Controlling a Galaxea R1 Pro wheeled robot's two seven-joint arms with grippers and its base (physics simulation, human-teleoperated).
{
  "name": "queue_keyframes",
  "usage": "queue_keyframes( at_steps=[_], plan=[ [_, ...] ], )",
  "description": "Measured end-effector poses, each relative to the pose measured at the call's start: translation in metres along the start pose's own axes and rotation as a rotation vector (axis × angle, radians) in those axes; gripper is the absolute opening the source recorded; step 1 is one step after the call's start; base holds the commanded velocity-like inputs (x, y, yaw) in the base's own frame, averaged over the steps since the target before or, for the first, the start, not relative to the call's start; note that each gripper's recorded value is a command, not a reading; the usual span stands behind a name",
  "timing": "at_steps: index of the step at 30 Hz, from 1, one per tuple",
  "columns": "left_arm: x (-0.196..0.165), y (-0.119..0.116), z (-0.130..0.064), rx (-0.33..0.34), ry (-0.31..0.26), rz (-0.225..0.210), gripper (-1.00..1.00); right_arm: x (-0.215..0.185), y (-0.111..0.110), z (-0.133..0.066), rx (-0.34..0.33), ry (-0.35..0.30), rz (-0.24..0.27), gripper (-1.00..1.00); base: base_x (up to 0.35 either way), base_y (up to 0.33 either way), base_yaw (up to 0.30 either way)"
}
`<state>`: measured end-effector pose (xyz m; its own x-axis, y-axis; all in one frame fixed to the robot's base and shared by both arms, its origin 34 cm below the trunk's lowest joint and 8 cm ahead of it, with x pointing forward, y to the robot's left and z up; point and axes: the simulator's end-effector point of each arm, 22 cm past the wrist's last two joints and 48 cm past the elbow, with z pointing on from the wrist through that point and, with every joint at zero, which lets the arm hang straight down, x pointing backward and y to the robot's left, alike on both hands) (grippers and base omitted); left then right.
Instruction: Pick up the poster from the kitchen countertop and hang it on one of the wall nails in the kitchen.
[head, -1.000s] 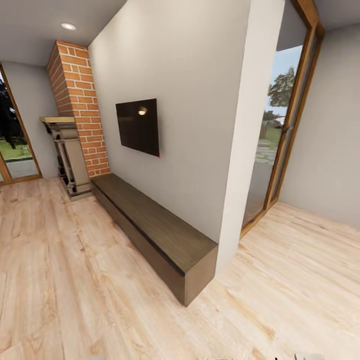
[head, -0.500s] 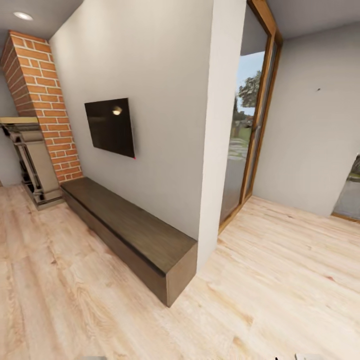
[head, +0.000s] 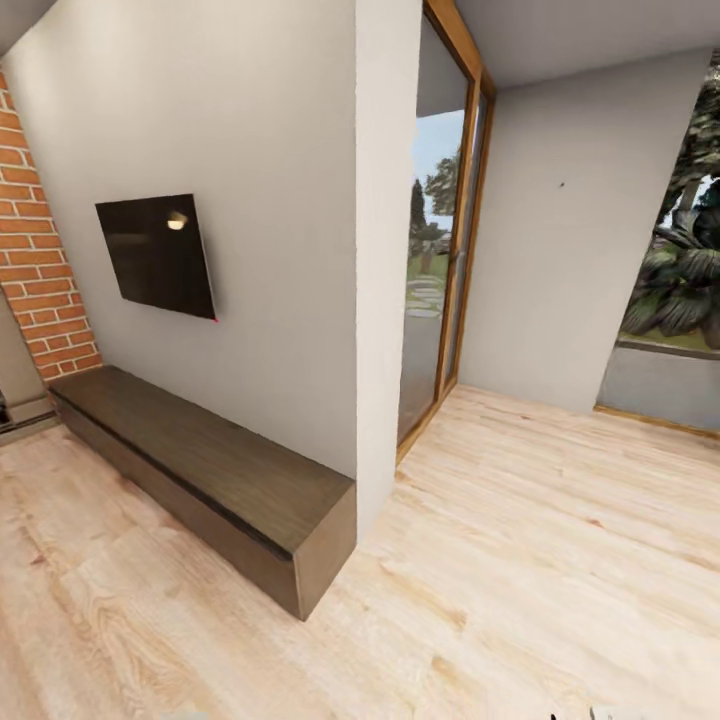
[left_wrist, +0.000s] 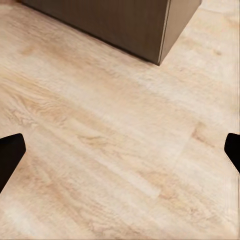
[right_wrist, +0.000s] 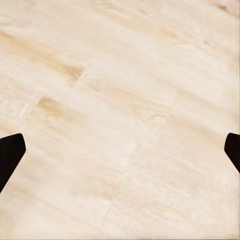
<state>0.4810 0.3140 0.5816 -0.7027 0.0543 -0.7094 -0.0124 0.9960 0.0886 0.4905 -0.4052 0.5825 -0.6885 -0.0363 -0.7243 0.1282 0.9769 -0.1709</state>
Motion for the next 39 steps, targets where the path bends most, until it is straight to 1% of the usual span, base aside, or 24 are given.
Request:
queue_keyframes(
  at_steps=[34,39],
  plan=[
    [0.0,-0.0001,0.0,0.0,0.0,0.0,1.0,-0.0003,0.0,0.0,0.0,-0.001,0.0,1.0,0.0,0.0,-0.3],
    [0.0,-0.0003,-0.0002,0.0,0.0,0.0,1.0,-0.0006,0.0,-0.0001,0.0,-0.001,0.0,1.0,0.118,-0.097,-0.124]
  ],
)
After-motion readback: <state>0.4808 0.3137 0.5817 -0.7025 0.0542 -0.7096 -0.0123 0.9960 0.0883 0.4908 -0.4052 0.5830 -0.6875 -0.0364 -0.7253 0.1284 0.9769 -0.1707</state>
